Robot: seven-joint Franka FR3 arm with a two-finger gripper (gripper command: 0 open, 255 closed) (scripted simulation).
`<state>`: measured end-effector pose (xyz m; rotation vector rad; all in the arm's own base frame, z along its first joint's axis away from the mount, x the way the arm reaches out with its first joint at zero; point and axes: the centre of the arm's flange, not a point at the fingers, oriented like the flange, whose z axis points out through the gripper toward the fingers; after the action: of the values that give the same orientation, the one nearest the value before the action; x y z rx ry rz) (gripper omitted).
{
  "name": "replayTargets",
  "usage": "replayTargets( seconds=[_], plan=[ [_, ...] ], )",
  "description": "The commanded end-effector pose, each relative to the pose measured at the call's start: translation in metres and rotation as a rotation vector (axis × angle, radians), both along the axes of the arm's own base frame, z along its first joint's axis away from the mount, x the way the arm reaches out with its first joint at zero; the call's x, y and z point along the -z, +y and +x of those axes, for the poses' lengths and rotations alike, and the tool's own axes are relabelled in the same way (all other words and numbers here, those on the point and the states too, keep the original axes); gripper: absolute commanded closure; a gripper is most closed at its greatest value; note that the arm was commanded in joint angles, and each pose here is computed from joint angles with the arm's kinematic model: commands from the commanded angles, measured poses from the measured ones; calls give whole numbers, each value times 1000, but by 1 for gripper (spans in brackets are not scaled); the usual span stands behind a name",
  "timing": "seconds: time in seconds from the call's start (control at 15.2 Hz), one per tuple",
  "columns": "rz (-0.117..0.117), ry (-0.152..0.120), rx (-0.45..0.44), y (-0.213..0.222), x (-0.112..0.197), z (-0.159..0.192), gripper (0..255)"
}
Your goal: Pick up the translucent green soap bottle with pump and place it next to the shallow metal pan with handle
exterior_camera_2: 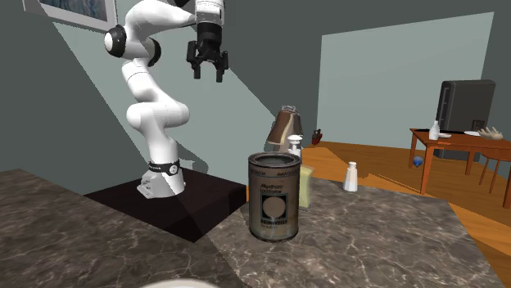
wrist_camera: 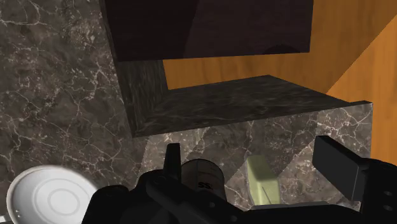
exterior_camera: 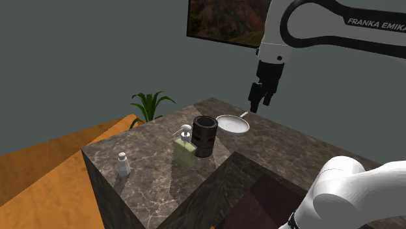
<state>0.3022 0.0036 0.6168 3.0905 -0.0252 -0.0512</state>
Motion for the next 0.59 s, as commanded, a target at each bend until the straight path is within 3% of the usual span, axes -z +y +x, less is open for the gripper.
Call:
replayTargets(
  seconds=[0.0,0.53],
  plan=[
    [0,0,0,0,0,0,0],
    [-6,-62,-29,33,80,51,0]
  ],
)
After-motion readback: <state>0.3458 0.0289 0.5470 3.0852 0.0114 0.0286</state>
